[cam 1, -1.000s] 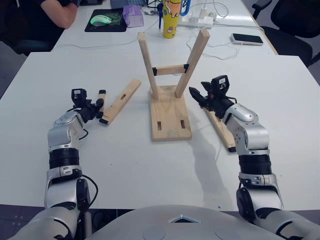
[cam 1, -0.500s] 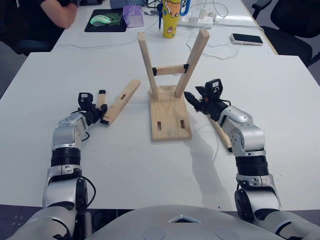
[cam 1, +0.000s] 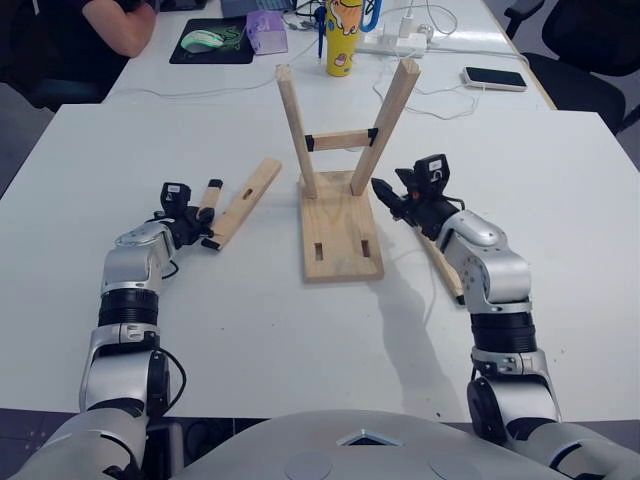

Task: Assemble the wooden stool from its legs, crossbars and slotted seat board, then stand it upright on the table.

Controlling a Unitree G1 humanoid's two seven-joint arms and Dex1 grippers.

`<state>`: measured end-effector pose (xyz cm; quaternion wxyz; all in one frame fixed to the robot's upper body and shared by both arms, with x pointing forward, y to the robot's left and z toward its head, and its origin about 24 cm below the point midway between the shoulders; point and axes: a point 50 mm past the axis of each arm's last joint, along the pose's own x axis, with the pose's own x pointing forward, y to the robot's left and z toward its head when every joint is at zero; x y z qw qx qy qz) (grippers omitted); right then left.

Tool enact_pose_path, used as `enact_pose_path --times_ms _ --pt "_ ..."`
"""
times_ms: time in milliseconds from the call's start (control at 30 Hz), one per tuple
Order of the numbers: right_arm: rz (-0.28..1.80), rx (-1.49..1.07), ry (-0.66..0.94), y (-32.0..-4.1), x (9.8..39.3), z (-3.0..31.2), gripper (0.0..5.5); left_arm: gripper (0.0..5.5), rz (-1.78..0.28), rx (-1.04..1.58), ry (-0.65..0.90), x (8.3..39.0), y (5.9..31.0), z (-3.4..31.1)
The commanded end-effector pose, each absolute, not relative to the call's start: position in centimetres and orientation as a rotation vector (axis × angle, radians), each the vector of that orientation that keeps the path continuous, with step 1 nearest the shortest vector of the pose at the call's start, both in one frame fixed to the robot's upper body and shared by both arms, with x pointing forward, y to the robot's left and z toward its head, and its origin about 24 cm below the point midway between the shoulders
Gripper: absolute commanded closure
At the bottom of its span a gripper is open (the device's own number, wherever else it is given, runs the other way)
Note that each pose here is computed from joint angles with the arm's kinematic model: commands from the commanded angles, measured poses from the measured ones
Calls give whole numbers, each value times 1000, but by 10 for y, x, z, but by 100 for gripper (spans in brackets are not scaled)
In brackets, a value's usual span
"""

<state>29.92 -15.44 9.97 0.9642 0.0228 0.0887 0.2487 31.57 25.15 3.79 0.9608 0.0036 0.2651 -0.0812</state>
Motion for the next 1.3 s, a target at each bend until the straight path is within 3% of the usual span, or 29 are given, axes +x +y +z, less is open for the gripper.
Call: enact_pose_path --times_ms 33,200,267,367,467,733,1300 --pt "584 158 202 -163 281 100 268 418 -78 110 338 308 276 57" --pt "744 419 331 -163 259 99 268 418 2 170 -74 281 280 101" --pt "813 555 316 -157 252 107 268 418 -63 244 -193 263 263 114" --pt "903 768 298 -144 240 117 268 418 -276 378 -299 241 218 124" --pt "944 934 266 -126 231 124 268 418 -439 400 -317 236 181 120" --pt "892 1017 232 -112 241 140 268 418 -572 367 -344 240 131 111" --pt "837 1051 195 -109 269 145 268 418 -680 272 -302 234 102 99"
